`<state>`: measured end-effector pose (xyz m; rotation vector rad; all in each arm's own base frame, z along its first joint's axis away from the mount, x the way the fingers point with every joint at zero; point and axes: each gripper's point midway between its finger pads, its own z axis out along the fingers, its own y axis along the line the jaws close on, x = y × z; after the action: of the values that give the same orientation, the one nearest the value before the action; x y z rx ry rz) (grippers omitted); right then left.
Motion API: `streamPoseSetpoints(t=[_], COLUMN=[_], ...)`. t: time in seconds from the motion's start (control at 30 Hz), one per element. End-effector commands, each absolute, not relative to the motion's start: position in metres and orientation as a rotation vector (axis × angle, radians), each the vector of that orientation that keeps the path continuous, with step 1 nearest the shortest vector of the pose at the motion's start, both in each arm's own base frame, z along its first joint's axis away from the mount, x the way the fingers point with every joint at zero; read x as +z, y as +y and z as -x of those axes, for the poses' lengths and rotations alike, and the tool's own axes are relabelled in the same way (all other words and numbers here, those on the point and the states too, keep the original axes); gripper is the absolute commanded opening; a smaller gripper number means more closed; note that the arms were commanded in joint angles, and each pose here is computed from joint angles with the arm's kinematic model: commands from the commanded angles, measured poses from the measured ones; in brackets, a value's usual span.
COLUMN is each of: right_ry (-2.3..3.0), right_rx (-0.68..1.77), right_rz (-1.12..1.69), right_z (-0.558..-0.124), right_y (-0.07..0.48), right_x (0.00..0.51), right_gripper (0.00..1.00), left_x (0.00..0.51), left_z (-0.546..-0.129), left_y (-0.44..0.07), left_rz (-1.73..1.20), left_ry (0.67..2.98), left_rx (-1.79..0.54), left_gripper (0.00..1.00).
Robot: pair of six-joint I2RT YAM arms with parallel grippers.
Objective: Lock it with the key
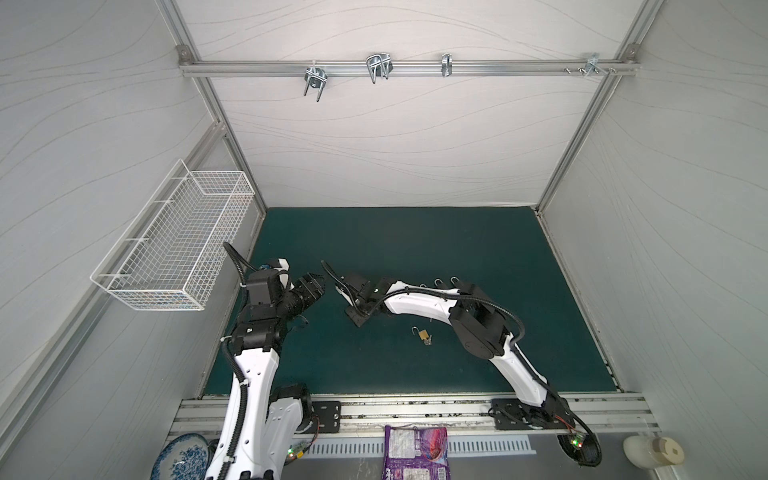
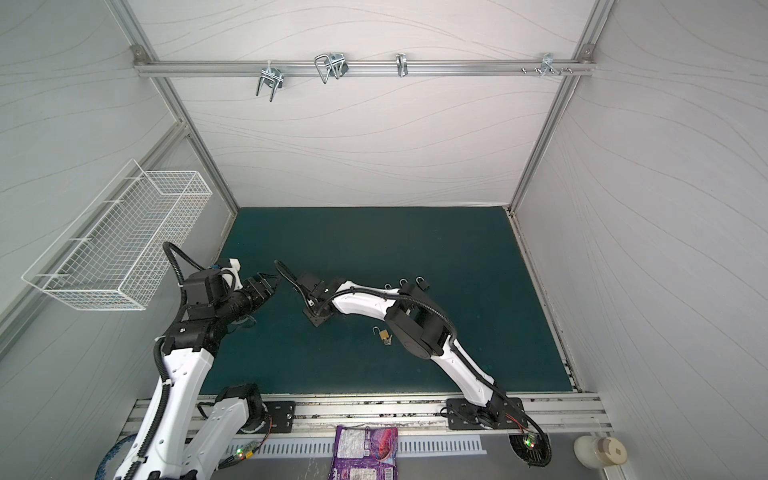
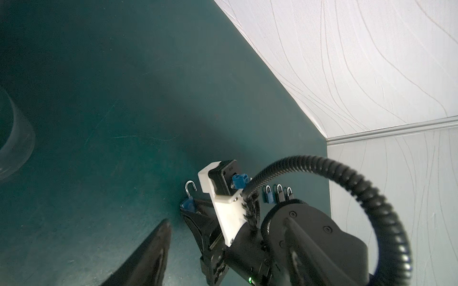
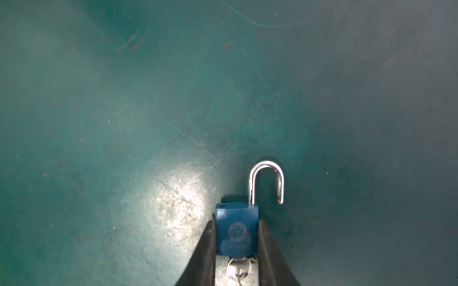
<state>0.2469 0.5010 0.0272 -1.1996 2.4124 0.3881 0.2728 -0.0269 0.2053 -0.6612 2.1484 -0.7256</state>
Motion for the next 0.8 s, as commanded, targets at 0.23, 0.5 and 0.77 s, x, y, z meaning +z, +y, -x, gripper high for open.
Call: streamPoseSetpoints(t=[0.23, 0.5, 0.77], right_ry=[2.343, 2.046, 1.757], right_rx=[0.670, 1.265, 1.527], right_rz=[1.174, 1.073, 1.126], right_z=[-0.223, -0.211, -0.196], right_y=[0.460, 0.392, 0.330], right_x=[0.096, 0.223, 0.317], right_gripper=[0.08, 0.00, 0.00], left_x=[0.248, 0.320, 0.389], left_z=[-0.278, -0.273, -0.247], left_y=[-0.040, -0.101, -0.190], left_rz=[0.500, 0.118, -0.375], left_ry=[2.054, 1.840, 1.672], left_rx=[-0.807, -1.147, -1.344], left_gripper=[0.75, 0.75, 0.77])
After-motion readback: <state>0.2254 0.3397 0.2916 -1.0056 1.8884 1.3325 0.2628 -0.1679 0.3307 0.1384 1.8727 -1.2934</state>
